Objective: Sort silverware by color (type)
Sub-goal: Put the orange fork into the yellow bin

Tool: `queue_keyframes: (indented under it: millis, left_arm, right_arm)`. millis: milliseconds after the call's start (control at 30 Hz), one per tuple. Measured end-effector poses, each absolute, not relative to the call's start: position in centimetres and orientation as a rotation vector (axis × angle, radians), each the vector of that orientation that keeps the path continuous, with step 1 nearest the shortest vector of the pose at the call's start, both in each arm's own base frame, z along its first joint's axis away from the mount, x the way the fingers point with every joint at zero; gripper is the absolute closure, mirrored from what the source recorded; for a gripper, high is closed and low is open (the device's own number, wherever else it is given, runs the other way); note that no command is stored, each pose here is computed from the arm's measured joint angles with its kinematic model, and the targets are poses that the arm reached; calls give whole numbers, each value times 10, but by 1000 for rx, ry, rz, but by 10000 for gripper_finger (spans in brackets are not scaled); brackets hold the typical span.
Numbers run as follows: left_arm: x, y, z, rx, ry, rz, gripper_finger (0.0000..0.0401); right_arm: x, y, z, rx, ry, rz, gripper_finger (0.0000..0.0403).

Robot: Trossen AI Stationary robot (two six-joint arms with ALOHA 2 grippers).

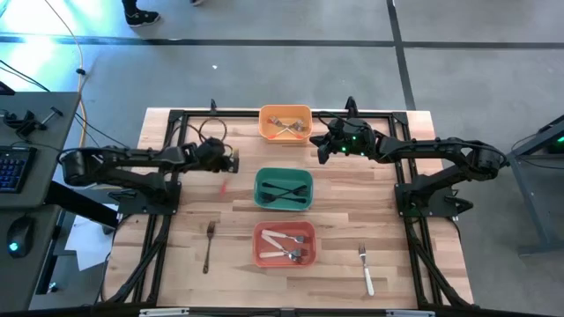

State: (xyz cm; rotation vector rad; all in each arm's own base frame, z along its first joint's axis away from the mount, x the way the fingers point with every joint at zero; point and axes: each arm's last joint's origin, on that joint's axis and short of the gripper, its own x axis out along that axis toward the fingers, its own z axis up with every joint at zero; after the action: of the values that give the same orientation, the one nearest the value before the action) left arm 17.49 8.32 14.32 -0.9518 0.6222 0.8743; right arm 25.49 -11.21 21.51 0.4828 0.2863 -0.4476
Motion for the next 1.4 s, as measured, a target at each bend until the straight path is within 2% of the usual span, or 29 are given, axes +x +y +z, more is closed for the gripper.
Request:
queue_keyframes:
  millis: [400,800,1100,1400]
  left_arm:
    - [202,146,202,-768,478,770,400]
    - [282,228,247,-492,498,566,401]
    - [337,270,225,-450,582,514,401]
    - [355,286,189,-426,725,483,401]
  right_arm:
    - [255,-112,215,497,283,-451,403]
    - [255,-112,215,502,280,-462,403]
    - [254,-114,215,482,272,-517,403]
    - [254,-115,215,477,268,-542,403]
